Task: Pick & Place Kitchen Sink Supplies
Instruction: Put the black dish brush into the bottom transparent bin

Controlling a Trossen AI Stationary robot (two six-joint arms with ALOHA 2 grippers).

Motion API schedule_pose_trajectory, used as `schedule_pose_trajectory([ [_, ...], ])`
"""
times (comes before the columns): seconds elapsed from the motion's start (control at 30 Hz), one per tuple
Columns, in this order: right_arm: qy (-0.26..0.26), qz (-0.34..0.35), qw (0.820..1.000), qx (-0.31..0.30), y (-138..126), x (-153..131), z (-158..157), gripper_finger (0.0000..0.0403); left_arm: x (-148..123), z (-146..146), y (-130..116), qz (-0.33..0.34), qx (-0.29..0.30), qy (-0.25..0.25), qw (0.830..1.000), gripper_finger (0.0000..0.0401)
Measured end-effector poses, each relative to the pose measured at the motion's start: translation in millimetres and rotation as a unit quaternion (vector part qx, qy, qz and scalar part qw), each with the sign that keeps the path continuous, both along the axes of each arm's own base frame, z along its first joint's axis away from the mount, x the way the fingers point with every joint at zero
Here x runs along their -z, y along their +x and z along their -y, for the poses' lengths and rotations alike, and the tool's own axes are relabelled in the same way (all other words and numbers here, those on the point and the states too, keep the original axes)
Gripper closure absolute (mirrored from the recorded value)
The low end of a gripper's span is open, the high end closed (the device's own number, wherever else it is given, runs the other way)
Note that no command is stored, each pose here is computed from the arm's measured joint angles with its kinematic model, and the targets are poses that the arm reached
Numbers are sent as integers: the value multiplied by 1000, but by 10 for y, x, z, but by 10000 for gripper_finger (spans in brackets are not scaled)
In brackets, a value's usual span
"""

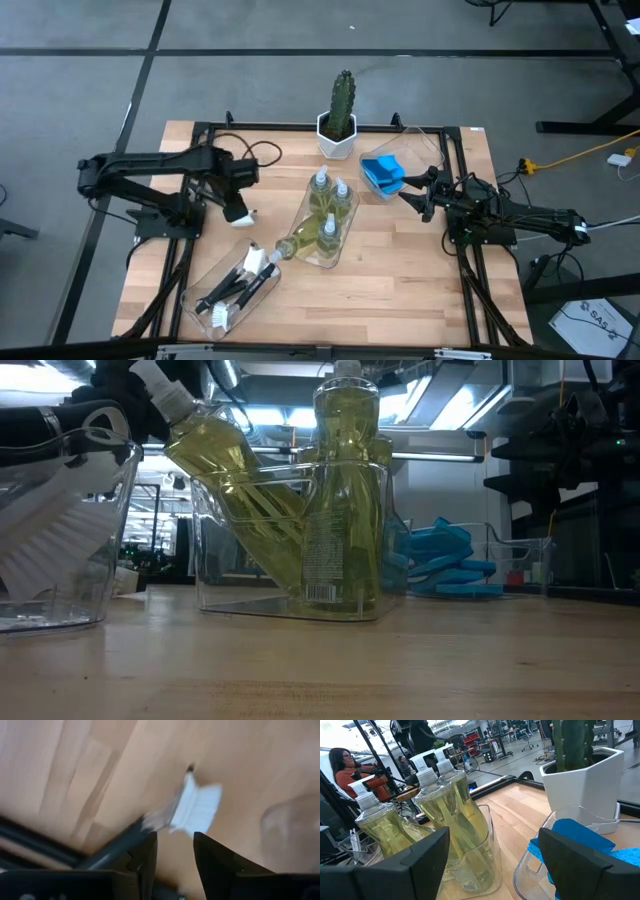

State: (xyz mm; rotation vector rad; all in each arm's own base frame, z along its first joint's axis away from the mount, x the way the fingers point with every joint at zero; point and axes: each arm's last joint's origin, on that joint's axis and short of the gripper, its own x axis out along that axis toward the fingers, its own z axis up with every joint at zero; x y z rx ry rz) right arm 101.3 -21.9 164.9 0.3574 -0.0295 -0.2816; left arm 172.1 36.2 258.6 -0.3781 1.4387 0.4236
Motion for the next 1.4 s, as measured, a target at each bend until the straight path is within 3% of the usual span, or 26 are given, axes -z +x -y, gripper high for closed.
schedule_pose_trajectory([
  [0.2, 0, 0, 1000, 0, 0, 0, 0, 102, 140, -49, 74, -93, 49, -19, 994, 279],
  [0.37, 0, 0, 1000, 0, 0, 0, 0, 102, 221, -87, 124, -126, 94, -17, 987, 282],
  [0.63, 0, 0, 1000, 0, 0, 0, 0, 102, 401, -265, 160, -213, 73, -30, 974, 270],
  [1.07, 0, 0, 1000, 0, 0, 0, 0, 102, 739, -292, 54, -248, 47, -66, 965, 157],
  [1.4, 0, 0, 1000, 0, 0, 1, 0, 102, 912, -337, 28, -226, 85, -46, 969, 143],
])
